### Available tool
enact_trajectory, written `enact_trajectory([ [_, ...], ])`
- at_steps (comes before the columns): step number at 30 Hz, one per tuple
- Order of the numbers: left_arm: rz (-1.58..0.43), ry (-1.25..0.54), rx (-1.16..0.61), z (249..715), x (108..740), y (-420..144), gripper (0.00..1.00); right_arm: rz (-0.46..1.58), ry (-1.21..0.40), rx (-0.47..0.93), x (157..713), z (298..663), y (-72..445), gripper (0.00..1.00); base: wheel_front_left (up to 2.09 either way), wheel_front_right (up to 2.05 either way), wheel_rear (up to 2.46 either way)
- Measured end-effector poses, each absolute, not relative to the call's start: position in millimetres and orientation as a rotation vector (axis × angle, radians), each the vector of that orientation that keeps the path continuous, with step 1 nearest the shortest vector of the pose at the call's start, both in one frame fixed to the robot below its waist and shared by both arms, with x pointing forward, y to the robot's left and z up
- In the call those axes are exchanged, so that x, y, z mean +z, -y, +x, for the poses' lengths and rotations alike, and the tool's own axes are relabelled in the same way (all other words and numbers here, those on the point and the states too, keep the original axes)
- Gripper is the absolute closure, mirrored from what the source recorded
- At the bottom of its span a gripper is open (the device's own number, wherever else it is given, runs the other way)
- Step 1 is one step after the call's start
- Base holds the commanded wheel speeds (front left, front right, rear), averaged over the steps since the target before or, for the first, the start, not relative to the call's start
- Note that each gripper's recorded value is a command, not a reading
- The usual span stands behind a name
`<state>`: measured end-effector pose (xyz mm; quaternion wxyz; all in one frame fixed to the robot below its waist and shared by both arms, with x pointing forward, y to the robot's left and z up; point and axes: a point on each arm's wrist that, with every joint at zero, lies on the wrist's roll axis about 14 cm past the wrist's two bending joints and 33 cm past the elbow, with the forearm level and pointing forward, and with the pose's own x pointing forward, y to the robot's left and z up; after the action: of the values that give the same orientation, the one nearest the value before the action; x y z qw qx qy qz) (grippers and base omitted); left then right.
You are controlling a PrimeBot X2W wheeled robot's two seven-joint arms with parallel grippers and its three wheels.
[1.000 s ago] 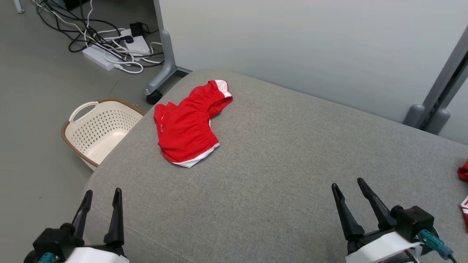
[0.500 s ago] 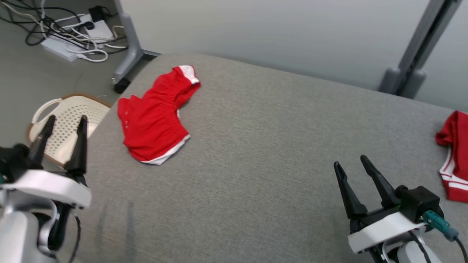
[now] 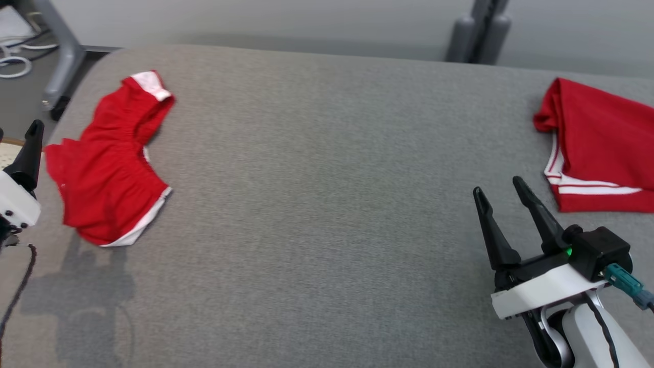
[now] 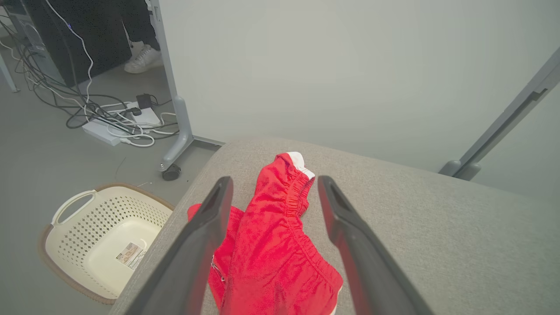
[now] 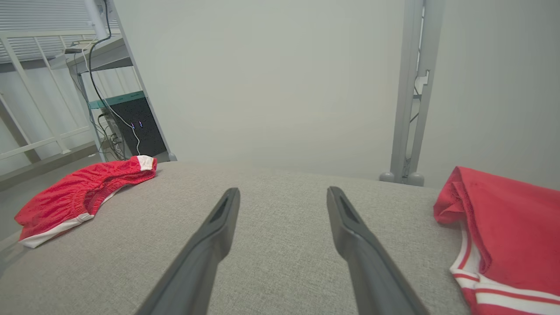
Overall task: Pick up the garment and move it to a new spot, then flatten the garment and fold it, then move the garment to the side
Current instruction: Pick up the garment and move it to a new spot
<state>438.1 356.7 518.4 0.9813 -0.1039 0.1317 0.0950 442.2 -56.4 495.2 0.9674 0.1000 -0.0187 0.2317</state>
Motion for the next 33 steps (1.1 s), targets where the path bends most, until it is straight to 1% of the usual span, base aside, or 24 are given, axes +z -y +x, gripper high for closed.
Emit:
enact_trajectory([
  [10, -0.293, -0.616, 0.125, 483.7, 441.2, -334.6, 0.00, 0.182, 0.004, 0.326, 474.8, 453.8, 108.2, 0.00, 0.00, 0.00, 0.00],
  [17, -0.349, -0.887, 0.065, 486.1, 377.8, -304.0, 0.00, 0.170, -0.024, 0.245, 460.1, 456.3, 136.1, 0.00, 0.00, 0.00, 0.00],
  [21, -0.359, -1.041, 0.071, 476.4, 347.0, -300.4, 0.00, 0.168, -0.048, 0.216, 450.3, 456.0, 145.3, 0.00, 0.00, 0.00, 0.00],
  [26, -0.367, -1.154, 0.090, 475.4, 331.9, -301.3, 0.00, 0.166, -0.064, 0.198, 443.1, 456.1, 151.2, 0.00, 0.00, 0.00, 0.00],
  [31, -0.387, -1.192, 0.096, 474.9, 331.3, -301.2, 0.01, 0.162, -0.066, 0.195, 442.1, 456.7, 151.7, 0.00, 0.00, 0.00, 0.00],
  [33, -0.387, -1.193, 0.097, 474.2, 332.7, -301.6, 0.62, 0.161, -0.063, 0.196, 443.1, 457.1, 151.3, 0.00, 0.00, 0.00, 0.00],
])
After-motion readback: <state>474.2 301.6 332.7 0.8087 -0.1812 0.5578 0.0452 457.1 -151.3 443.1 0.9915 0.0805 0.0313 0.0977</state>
